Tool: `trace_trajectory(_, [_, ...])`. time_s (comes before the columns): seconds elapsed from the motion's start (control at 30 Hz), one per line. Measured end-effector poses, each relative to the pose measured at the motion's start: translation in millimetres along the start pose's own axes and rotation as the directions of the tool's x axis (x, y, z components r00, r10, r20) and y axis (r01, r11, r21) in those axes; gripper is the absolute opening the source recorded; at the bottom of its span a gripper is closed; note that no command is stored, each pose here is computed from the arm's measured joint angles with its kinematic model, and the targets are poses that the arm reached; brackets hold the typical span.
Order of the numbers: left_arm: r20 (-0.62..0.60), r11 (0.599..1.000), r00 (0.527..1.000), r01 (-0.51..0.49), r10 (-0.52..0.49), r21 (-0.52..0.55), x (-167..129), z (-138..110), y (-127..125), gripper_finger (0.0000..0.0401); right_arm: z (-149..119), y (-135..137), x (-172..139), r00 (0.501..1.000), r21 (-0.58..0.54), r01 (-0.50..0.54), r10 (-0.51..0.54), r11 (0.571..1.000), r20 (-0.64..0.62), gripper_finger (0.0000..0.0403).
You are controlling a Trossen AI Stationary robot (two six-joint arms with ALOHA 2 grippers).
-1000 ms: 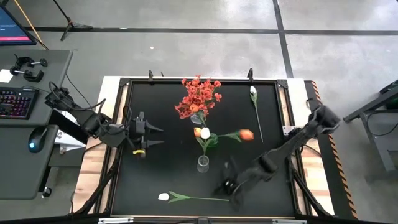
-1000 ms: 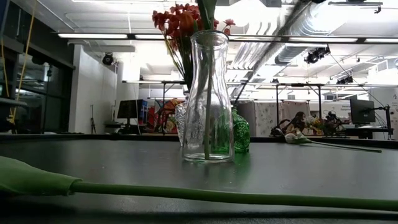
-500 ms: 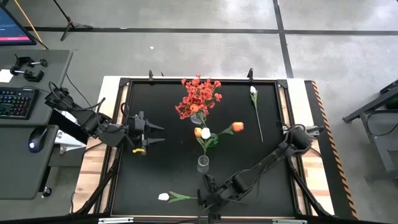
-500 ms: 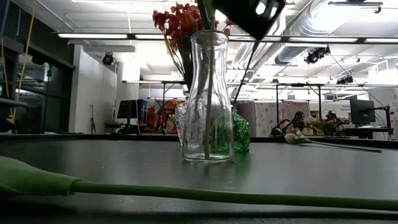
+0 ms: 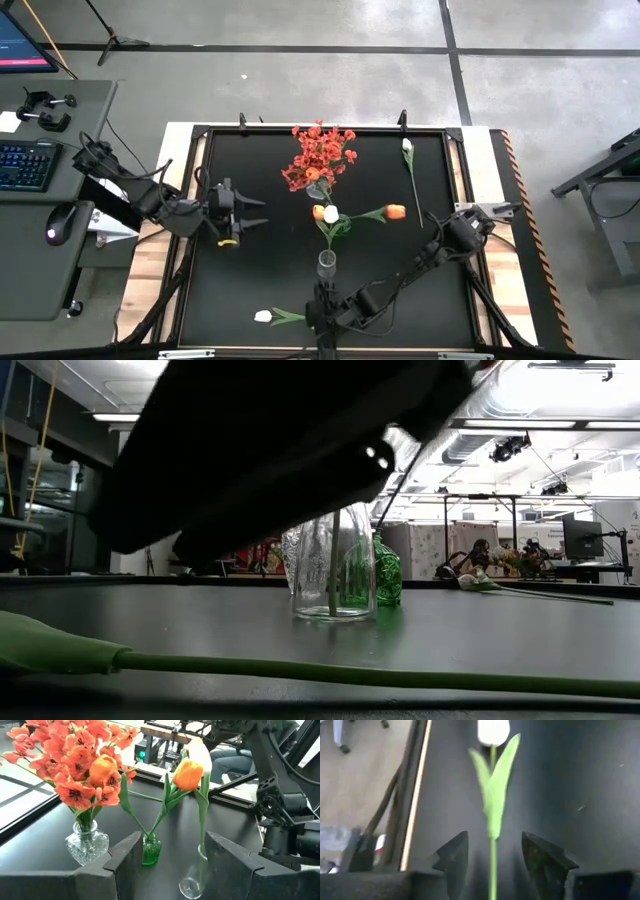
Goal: Sort flowers into vase by color
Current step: Put the bottom white tulip into bottom transparent flower vase
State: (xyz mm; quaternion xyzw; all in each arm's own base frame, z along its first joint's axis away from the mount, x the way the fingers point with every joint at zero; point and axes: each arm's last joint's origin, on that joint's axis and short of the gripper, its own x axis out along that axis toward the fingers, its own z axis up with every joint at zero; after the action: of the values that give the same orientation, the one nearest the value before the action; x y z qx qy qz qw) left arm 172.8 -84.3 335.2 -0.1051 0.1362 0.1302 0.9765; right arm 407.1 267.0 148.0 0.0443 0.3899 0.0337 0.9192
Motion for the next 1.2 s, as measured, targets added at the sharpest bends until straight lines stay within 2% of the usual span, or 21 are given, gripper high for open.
trace_trajectory(0.13, [-0.014,1.0,1.0,-0.007,0.007,0.015,3.9,-2.9,-2.6,0.0199,5.0,-5.3,2.8,1.0,0.013,-0.016,0.016,1.0,0.019,0.0172])
trace_trajectory(0.3, [-0.029,0.999,0.999,-0.014,0.015,0.032,8.3,-6.3,-5.5,0.0199,6.7,-9.1,7.4,0.998,-0.034,-0.059,0.06,0.998,0.012,0.0157])
trace_trajectory(0.43, [-0.031,0.999,0.999,-0.019,0.02,0.036,9.6,-7.3,-6.3,0.0199,2.8,-11.4,20.2,0.997,-0.024,-0.079,0.08,0.997,0.02,0.015])
trace_trajectory(0.77, [-0.021,0.999,0.999,-0.031,0.032,0.034,9.6,-6.7,-6.0,0.0199,-10.9,-15.3,38.4,0.999,0.037,-0.05,0.051,0.998,-0.009,0.0145])
trace_trajectory(0.87, [-0.019,0.999,0.999,-0.035,0.035,0.033,9.6,-6.6,-5.9,0.0199,-13.5,-13.6,37.6,0.999,0.009,-0.048,0.048,0.999,-0.026,0.0117])
trace_trajectory(1.0, [0.0,0.999,1.0,-0.025,0.025,0.047,3.9,-0.7,-3.0,0.0199,-18.3,-10.6,35.9,0.997,0.027,-0.043,0.044,0.999,-0.061,0.0026])
trace_trajectory(1.03, [0.012,0.998,1.0,-0.019,0.019,0.055,0.9,3.0,-1.8,0.0199,-19.5,-10.2,35.2,0.996,0.045,-0.046,0.049,0.998,-0.078,0.0015])
trace_trajectory(1.1, [0.044,0.998,0.999,-0.016,0.013,0.064,-7.1,11.9,2.3,0.0199,-21.0,-9.8,33.7,0.993,0.074,-0.046,0.054,0.996,-0.103,0.0015])
trace_trajectory(1.2, [0.109,0.998,0.994,-0.025,0.019,0.05,-21.9,27.8,10.7,0.0199,-19.2,-7.6,24.5,0.99,0.056,-0.06,0.067,0.997,-0.126,0.0008])
